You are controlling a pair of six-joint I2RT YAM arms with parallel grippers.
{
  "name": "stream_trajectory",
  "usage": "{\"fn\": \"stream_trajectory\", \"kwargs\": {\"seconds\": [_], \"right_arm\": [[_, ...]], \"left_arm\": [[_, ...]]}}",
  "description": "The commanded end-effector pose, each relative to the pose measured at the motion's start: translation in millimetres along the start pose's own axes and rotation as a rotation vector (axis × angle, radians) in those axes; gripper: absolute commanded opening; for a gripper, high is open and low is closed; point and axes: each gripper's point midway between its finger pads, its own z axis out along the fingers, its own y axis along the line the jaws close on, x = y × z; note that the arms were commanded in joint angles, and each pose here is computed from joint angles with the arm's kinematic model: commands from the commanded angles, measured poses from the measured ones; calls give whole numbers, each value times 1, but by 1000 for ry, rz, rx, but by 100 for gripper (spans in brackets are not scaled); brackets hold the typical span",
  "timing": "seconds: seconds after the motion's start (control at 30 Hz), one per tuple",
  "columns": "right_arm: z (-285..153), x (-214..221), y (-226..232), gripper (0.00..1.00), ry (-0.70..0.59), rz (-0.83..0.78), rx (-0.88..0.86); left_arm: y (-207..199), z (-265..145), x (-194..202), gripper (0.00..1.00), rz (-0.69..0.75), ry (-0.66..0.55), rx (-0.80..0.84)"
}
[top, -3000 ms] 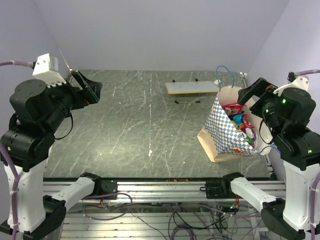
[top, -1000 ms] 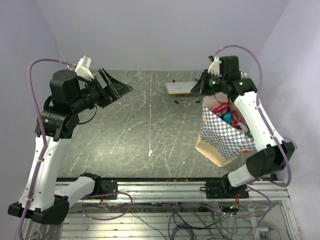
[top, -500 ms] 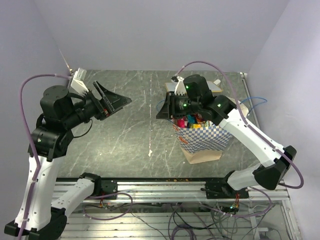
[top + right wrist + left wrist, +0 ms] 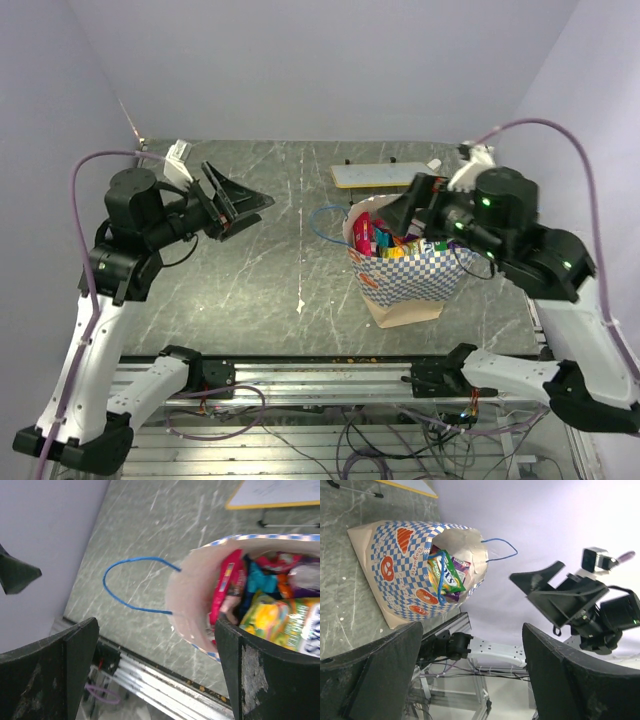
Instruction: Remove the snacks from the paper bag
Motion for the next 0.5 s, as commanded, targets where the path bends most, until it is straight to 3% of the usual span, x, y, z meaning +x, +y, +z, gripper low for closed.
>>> {"fn": "stream_trajectory", "kwargs": {"seconds": [0.0, 0.1, 0.23, 0.47], "right_arm": [[-47, -27, -47, 100, -180, 39, 225], [-68, -31, -71, 100, -224, 63, 350], [-83, -29, -88, 100, -218, 53, 444], [-87, -30, -101, 100, -154, -64, 544]], "left_arm": [[4, 27, 7, 90, 16, 75, 13], [11, 53, 25, 84, 50, 163, -41], [5, 65, 20, 86, 96, 106, -49], [35, 95, 57, 82, 56, 193, -125]]}}
